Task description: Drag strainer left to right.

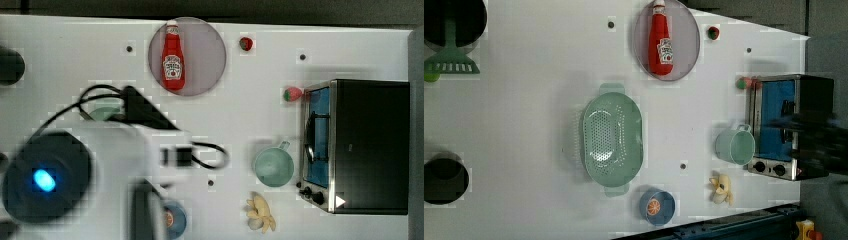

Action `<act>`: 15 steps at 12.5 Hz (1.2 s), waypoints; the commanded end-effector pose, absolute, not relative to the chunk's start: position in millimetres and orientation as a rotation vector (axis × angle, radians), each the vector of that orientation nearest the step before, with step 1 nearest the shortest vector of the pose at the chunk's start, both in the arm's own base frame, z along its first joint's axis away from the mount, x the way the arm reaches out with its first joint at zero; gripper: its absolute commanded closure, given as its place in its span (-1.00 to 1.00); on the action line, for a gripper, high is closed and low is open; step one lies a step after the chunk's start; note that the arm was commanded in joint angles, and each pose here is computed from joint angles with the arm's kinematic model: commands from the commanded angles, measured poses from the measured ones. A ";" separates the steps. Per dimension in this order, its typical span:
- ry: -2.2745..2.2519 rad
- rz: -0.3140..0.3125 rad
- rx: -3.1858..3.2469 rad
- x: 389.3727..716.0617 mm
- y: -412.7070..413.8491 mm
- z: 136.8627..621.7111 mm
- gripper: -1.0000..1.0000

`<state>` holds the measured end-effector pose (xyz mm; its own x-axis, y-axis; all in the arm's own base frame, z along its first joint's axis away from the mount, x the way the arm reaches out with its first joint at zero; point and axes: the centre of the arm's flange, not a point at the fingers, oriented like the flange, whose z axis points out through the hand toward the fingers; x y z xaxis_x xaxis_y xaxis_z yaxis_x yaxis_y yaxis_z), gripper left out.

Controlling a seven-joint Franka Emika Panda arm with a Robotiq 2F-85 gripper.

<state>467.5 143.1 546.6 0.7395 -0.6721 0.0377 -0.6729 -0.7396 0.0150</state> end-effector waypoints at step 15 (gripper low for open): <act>-2.101 -0.153 2.323 475.6 346.0 217.0 -1.00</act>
<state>469.9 329.5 189.3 0.1680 -0.9850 -0.0386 -0.9772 -0.1716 0.1247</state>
